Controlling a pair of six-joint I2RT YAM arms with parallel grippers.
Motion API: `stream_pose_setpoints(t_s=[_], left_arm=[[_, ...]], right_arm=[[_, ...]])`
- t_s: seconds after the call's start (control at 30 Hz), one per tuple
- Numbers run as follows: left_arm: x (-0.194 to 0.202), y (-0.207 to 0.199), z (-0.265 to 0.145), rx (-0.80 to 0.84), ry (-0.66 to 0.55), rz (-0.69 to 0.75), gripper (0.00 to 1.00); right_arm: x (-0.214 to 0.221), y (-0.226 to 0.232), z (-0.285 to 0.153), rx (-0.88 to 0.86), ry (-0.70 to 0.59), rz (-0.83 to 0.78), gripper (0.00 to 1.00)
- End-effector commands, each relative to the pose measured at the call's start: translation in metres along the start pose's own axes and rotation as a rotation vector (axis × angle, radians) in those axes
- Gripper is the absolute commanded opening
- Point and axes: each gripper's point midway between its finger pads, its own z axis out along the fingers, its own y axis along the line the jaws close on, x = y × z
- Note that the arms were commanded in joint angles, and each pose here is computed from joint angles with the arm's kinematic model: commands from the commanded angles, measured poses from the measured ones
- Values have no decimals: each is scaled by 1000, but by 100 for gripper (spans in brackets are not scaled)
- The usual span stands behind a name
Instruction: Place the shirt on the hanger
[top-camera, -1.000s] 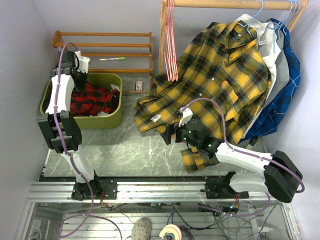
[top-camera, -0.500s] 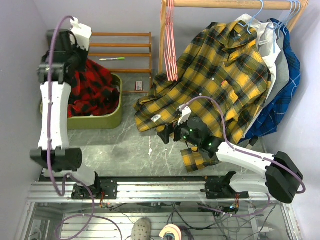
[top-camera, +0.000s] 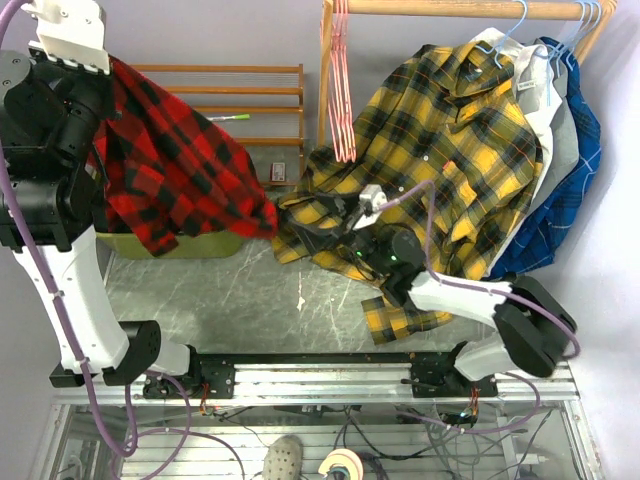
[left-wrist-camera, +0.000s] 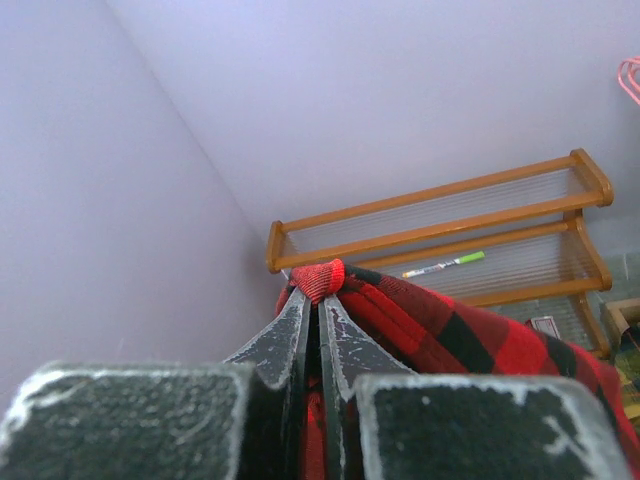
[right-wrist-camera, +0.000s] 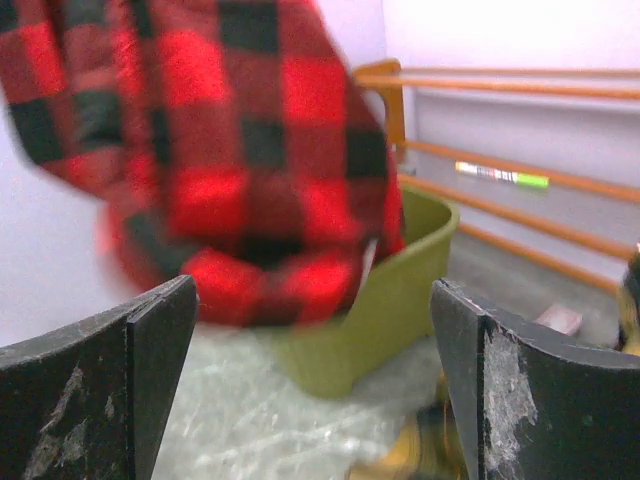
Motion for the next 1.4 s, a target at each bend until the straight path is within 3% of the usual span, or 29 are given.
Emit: stream_pose_setpoints(t_s=[0.0,0.17,0.3,0.5,0.7,1.0,1.07,1.17,1.23,1.27,1.37], left_arm=[[-6,4,-9,-17,-11,5,12],[-3,4,-14,-21,-3,-3,12],[-4,3,-15,-17,-9,-12,12],[-3,4,-14,-27,-8,-20,13],[-6,2,-16,-15,-17,-35,13],[-10,5,-23,-27,-28,-47,13],[-12,4,-25,-27,-32,-59,12],[-21,3,-33,-16,-55,-86,11],[-29,3,-40,-10,-78,-96,11],[-32,5,-43,-14,-87,-96,11],[-36,10,-48,-38,-96,-84,11]], right_arm=[[-57,29,48,-145,-233,-73,100],[-53,103,73,-329,-247,-176,99],[-32,147,62,-385,-258,-358,100],[8,197,40,-492,-175,-481,100],[31,171,60,-235,-192,-613,100],[76,174,92,-218,-128,-636,94],[83,169,102,-180,-126,-663,82],[96,159,116,-128,-133,-710,31],[90,157,124,-101,-144,-723,10],[85,158,125,-104,-149,-726,3],[64,154,125,-113,-161,-726,0]])
